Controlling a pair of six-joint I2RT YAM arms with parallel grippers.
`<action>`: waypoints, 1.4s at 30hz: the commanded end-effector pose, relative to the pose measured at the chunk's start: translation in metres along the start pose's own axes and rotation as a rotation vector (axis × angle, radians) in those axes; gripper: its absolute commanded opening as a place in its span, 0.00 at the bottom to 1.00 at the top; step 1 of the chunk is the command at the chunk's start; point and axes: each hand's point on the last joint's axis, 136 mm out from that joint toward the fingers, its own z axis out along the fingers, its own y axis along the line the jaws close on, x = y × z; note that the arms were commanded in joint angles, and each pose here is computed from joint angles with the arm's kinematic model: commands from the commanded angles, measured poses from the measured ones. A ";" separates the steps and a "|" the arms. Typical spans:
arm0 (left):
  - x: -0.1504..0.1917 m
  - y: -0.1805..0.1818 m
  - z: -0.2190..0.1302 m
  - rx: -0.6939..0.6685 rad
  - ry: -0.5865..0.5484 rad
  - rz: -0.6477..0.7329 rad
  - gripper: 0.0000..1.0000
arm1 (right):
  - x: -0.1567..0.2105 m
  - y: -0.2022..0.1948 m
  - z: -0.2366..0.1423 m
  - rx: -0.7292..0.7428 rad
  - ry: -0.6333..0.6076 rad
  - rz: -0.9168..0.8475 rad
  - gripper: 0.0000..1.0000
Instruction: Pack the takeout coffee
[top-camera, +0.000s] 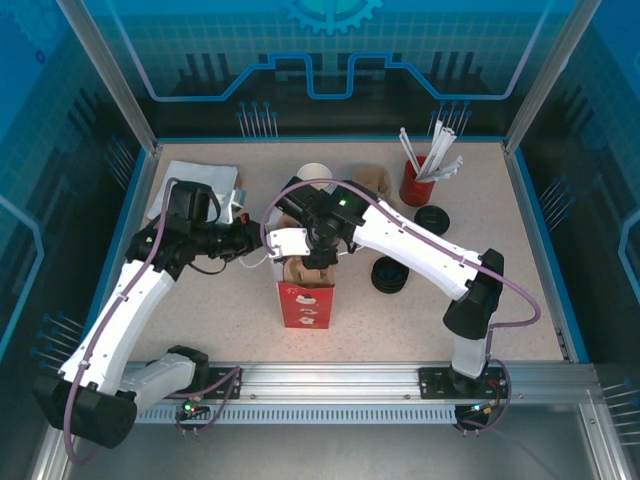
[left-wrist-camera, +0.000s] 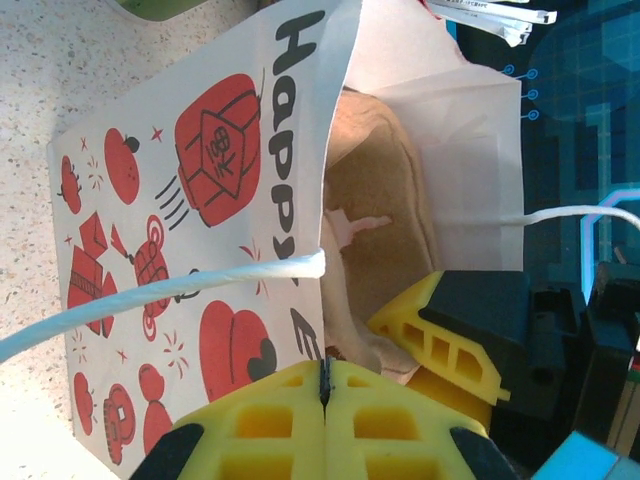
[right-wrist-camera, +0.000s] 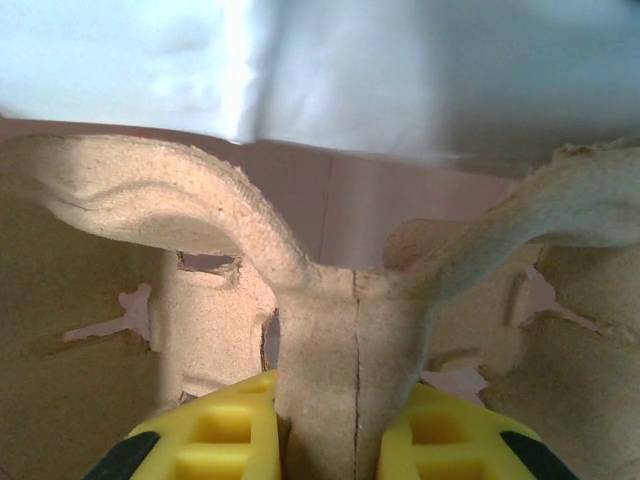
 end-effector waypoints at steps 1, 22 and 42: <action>0.008 0.010 0.000 -0.041 0.015 0.001 0.00 | 0.015 0.005 0.002 -0.032 0.059 0.016 0.21; 0.008 0.008 0.001 -0.036 0.026 -0.007 0.06 | 0.018 0.009 0.026 -0.094 0.113 0.014 0.21; 0.011 0.009 0.005 -0.012 0.028 -0.019 0.00 | -0.003 -0.016 0.017 -0.055 0.024 0.049 0.21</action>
